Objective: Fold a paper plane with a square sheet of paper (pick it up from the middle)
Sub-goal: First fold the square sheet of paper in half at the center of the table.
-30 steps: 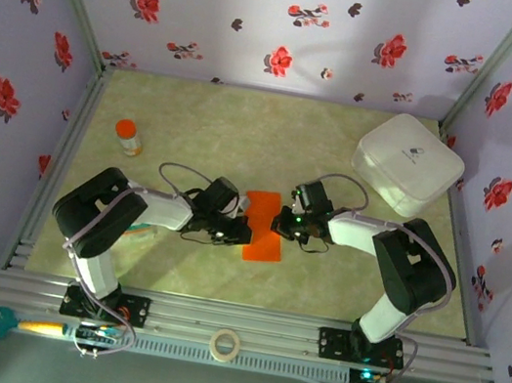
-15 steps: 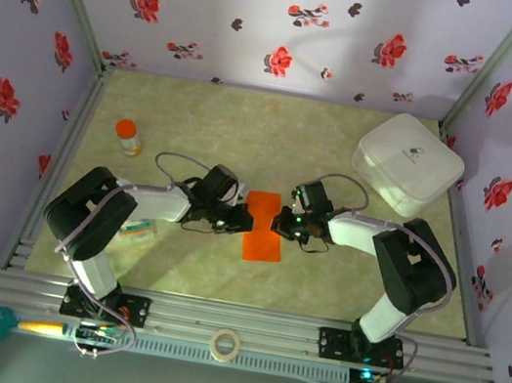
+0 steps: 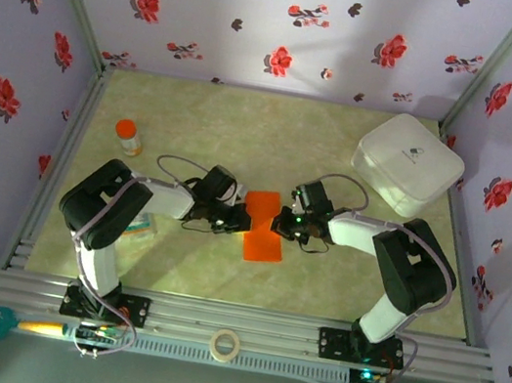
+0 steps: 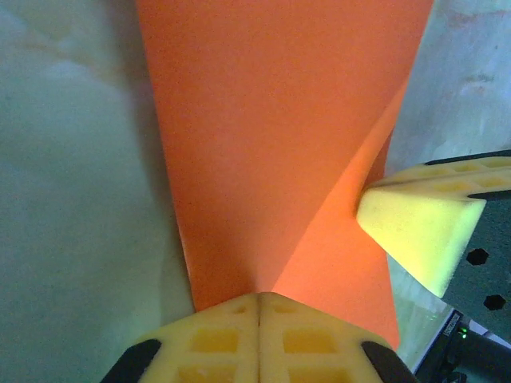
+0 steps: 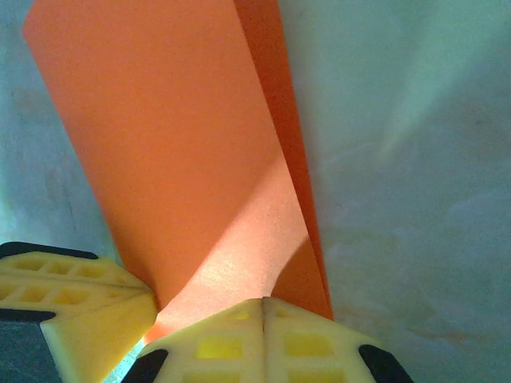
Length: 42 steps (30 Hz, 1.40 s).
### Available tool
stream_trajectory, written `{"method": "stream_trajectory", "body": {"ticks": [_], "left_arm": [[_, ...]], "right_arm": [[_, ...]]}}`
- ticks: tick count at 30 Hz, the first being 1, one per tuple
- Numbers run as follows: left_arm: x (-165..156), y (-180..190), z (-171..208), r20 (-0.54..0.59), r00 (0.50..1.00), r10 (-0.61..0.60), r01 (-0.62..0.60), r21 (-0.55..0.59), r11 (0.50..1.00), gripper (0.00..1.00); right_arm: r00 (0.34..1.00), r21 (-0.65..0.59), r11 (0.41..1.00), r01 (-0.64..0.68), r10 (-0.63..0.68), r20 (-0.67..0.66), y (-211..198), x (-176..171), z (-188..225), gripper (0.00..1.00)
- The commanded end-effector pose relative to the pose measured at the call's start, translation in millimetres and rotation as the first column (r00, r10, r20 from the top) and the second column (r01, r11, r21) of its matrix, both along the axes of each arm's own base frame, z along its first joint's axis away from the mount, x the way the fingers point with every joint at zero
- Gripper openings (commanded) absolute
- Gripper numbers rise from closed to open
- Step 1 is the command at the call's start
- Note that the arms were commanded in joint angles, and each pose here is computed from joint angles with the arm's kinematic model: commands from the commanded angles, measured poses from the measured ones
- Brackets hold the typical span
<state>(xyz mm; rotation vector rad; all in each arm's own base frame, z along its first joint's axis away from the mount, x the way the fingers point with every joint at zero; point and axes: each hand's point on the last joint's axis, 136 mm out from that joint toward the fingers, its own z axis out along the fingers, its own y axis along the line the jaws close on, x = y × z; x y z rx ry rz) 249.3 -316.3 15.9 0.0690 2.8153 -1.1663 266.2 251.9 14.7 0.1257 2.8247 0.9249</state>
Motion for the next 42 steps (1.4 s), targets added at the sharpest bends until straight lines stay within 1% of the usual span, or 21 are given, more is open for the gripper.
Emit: {"method": "stream_trajectory", "body": {"ticks": [1, 6, 9, 13, 16, 20, 23, 27, 34, 38, 42], "left_arm": [[-10, 17, -19, -0.033, 0.999, 0.005, -0.002, 0.082, 0.997, 0.06], [9, 3, 17, 0.028, 1.0, 0.0, -0.001, 0.028, 1.0, 0.07], [18, -2, 26, 0.037, 0.999, -0.002, 0.002, 0.002, 1.0, 0.08], [24, -7, 20, 0.015, 1.0, -0.009, 0.009, -0.021, 1.0, 0.08], [27, -7, 11, 0.005, 1.0, -0.003, 0.004, -0.009, 1.0, 0.08], [31, 8, -9, -0.031, 0.999, 0.039, -0.038, 0.049, 0.998, 0.08], [29, 15, -14, -0.039, 0.998, 0.045, -0.042, 0.074, 0.996, 0.08], [31, 17, -11, -0.046, 0.998, 0.03, -0.025, 0.106, 0.994, 0.08], [48, 1, 24, -0.007, 1.0, 0.006, -0.005, 0.03, 1.0, 0.1], [54, -4, 19, -0.033, 0.999, -0.006, 0.007, 0.027, 1.0, 0.1], [56, 0, 6, -0.067, 0.998, 0.002, 0.0, 0.034, 0.999, 0.1]], "right_arm": [[0.987, -0.198, 0.98, 0.035, -0.065, -0.148, -42, -35, -45, 0.0], [0.987, -0.201, 0.979, 0.034, -0.065, -0.148, -42, -35, -45, 0.0], [0.987, -0.2, 0.979, 0.035, -0.066, -0.147, -43, -34, -45, 0.0], [0.987, -0.201, 0.979, 0.038, -0.068, -0.145, -43, -34, -45, 0.0], [0.987, -0.199, 0.979, 0.038, -0.068, -0.148, -43, -35, -46, 0.0], [0.987, -0.197, 0.98, 0.037, -0.067, -0.149, -42, -35, -46, 0.0], [0.987, -0.196, 0.98, 0.037, -0.067, -0.148, -43, -36, -46, 0.0], [0.987, -0.197, 0.98, 0.035, -0.066, -0.15, -42, -35, -46, 0.0], [0.987, -0.201, 0.979, 0.034, -0.065, -0.147, -43, -35, -45, 0.0], [0.987, -0.198, 0.98, 0.034, -0.065, -0.148, -42, -34, -45, 0.0], [0.987, -0.197, 0.98, 0.034, -0.063, -0.146, -42, -34, -44, 0.0]]}}
